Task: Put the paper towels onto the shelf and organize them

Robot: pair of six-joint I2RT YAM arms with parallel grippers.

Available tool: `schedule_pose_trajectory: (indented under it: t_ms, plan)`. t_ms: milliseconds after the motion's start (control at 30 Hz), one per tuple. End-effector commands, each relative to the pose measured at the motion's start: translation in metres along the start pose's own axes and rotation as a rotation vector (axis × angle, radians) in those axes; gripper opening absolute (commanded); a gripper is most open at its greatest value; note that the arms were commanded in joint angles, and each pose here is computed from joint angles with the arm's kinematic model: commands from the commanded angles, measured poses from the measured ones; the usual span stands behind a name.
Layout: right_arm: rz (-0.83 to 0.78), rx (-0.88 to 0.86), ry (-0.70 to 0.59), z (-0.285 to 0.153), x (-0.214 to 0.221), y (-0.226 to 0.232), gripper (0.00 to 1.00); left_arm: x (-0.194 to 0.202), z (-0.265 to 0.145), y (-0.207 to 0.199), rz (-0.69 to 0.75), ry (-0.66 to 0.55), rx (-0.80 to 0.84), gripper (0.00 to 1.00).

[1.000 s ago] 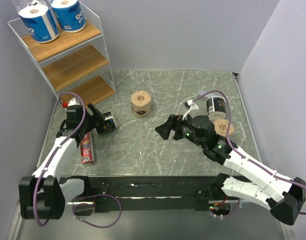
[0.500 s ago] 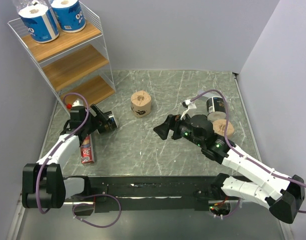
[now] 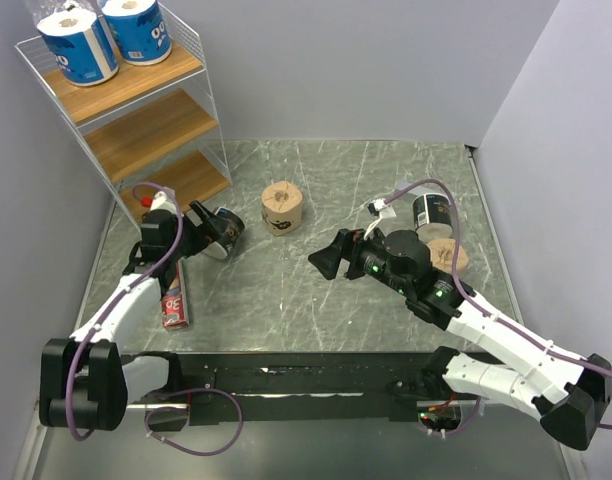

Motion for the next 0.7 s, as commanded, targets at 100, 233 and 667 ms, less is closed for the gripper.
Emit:
schedule_pose_trajectory:
  t_ms: [100,233,667]
  plan:
    - [-0.011,-0.02,-0.051,-0.008,-0.009,0.004,0.96,-0.031,0.009,-0.046,0.077,-0.072,0.055,0.99]
    - [-0.01,-0.025,-0.065,-0.012,-0.01,0.003,0.97,-0.033,-0.001,-0.047,0.033,-0.12,0.001,0.99]
    - [-0.015,-0.03,-0.07,-0.019,-0.009,0.003,0.96,0.006,-0.004,-0.021,-0.123,-0.181,0.011,0.99]
Point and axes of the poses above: each gripper's point midway between its finger pads, its own z axis out along the fingers, its own y axis along the line the jaws close on, x = y × z, the point moved 2 cm from there along -z, back along the fingers, and after that the axes turned 1 degree about z, right-handed, at the moved point
